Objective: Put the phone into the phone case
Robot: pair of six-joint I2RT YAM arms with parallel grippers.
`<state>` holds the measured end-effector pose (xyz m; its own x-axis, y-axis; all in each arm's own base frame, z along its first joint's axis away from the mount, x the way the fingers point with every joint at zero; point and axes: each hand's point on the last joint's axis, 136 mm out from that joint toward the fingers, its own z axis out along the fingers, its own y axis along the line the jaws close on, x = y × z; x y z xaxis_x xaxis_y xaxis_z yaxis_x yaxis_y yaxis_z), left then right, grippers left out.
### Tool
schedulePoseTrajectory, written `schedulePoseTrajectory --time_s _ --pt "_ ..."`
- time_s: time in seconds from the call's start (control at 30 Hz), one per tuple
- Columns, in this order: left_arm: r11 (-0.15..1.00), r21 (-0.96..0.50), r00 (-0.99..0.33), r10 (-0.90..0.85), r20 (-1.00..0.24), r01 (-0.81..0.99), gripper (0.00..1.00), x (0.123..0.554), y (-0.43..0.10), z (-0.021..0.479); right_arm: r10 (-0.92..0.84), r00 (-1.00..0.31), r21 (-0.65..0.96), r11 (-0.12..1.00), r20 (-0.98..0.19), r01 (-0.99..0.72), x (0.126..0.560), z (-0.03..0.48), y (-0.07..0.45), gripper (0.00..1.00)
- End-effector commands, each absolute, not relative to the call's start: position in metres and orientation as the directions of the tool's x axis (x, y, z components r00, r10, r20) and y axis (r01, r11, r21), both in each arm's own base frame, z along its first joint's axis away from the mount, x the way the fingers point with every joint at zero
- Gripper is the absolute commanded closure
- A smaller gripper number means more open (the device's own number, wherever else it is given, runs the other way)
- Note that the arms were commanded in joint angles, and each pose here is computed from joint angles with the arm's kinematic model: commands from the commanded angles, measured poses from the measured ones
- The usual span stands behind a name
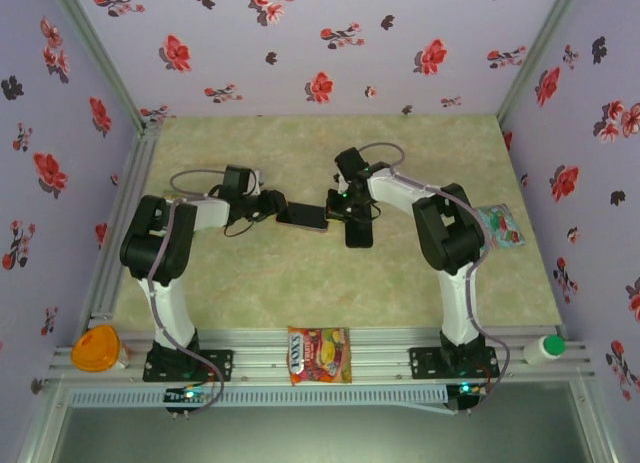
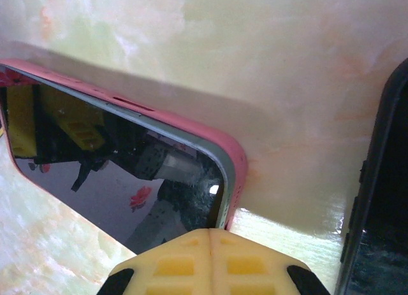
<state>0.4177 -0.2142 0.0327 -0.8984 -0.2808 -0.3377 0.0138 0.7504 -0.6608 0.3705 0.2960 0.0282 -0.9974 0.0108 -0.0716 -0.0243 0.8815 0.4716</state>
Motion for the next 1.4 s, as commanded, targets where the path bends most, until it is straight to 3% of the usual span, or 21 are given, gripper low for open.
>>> schedulePoseTrajectory --time_s 0.0,0.93,1.37 --pt "0.768 -0.640 -0.940 -0.241 -0.243 -0.032 0.59 0.389 -0.217 0.008 -0.045 -0.996 0.266 0.964 0.072 -0.024 0.325 -0.070 0.275 1.00" --pt "0.770 -0.637 -0.945 -0.237 -0.224 -0.042 0.59 0.384 -0.219 -0.001 -0.085 -0.990 0.242 0.969 0.112 -0.056 0.317 -0.095 0.286 1.00" --pt "0.785 -0.618 -0.936 -0.241 -0.258 -0.031 0.60 0.384 -0.213 0.010 -0.032 -0.998 0.396 0.917 -0.057 -0.052 0.349 -0.007 0.310 1.00"
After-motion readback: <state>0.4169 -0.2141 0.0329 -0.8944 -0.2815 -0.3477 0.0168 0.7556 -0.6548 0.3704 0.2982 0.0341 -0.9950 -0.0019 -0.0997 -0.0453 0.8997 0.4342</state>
